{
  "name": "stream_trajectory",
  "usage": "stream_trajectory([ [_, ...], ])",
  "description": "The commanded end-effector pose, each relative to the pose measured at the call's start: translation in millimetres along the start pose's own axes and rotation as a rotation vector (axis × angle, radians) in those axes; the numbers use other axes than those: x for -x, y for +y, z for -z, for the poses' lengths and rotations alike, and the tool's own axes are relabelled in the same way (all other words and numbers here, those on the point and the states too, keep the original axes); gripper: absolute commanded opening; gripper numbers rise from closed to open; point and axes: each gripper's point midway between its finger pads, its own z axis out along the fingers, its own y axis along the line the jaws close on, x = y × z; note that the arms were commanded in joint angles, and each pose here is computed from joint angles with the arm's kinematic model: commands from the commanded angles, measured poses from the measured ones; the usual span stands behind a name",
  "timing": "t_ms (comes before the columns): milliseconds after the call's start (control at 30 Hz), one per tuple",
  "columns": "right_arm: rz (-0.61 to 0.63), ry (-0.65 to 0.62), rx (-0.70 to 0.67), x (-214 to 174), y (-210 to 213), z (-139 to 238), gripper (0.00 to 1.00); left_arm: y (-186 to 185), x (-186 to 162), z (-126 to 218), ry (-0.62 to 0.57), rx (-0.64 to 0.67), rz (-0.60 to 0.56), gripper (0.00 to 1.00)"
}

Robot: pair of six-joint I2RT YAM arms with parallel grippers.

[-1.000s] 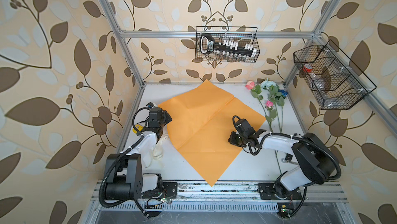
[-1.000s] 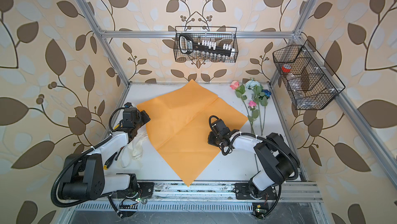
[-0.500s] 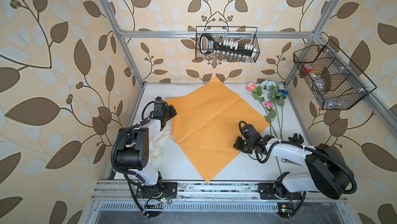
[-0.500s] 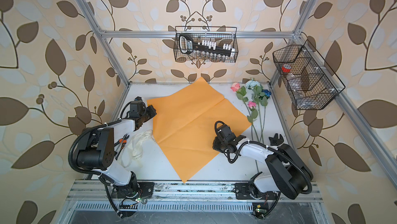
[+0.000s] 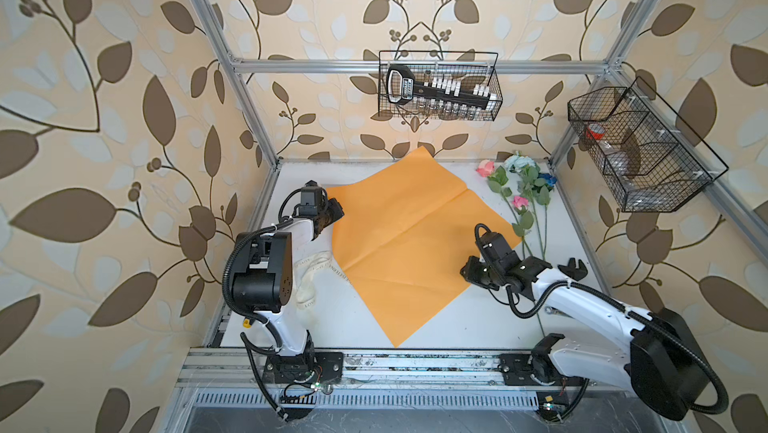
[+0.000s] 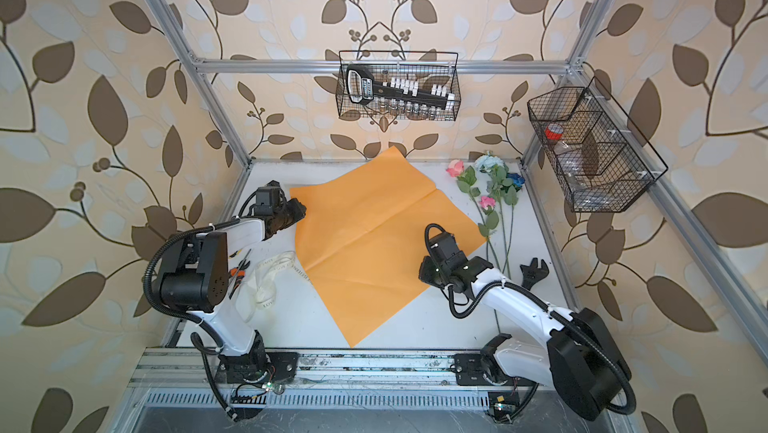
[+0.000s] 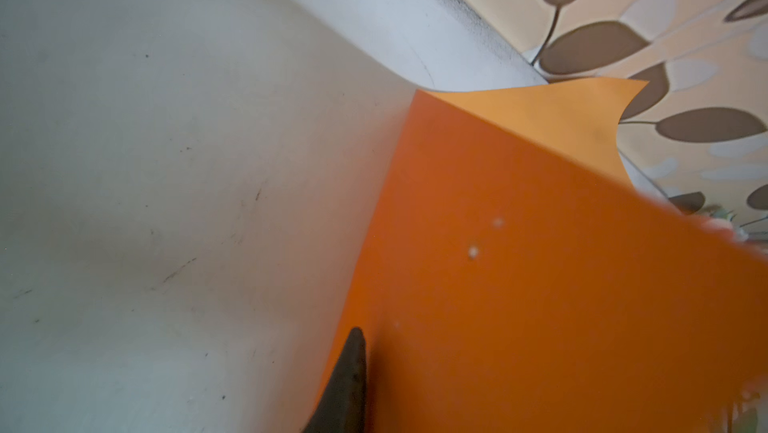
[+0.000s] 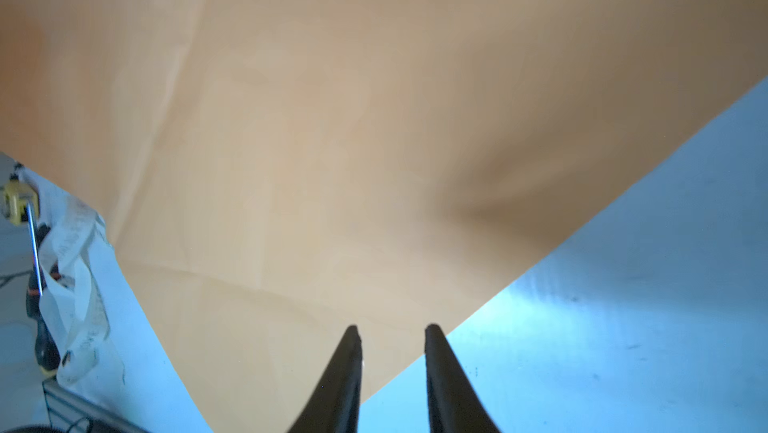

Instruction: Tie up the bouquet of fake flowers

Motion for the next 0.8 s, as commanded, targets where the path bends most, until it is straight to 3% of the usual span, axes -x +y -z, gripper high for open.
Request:
stream_trajectory([
  [0, 0.017, -0.141, -0.15, 47.0, -37.4, 28.0, 0.33, -22.0, 22.2, 23.4, -0.038, -0.055, -0.047, 0.5],
  [100, -0.062, -0.235, -0.2, 94.6, -69.0, 41.0, 0.33, -30.8, 30.3, 45.2, -0.064, -0.056, -0.07, 0.77],
  [133, -0.074, -0.261, -0.212, 108.4, -77.6, 42.6, 0.33, -32.3, 32.6, 53.8, -0.073, -0.044, -0.076, 0.96],
  [167, -0.081, -0.286, -0.224, 119.4, -83.8, 43.2, 0.33, -34.7, 35.8, 62.5, -0.085, -0.038, -0.084, 0.99],
  [300, -0.103, -0.295, -0.347, 149.6, -118.6, 31.9, 0.34, -54.3, 33.9, 97.8, -0.115, -0.025, -0.157, 0.99],
  [400, -0.118, -0.248, -0.39, 157.0, -142.3, 14.8, 0.35, -89.7, 8.4, 98.8, -0.09, -0.06, -0.285, 0.99],
  [767, -0.132, -0.111, -0.438, 154.2, -182.4, -30.8, 0.36, -186.5, -93.1, 13.3, 0.171, -0.198, -0.539, 0.99],
])
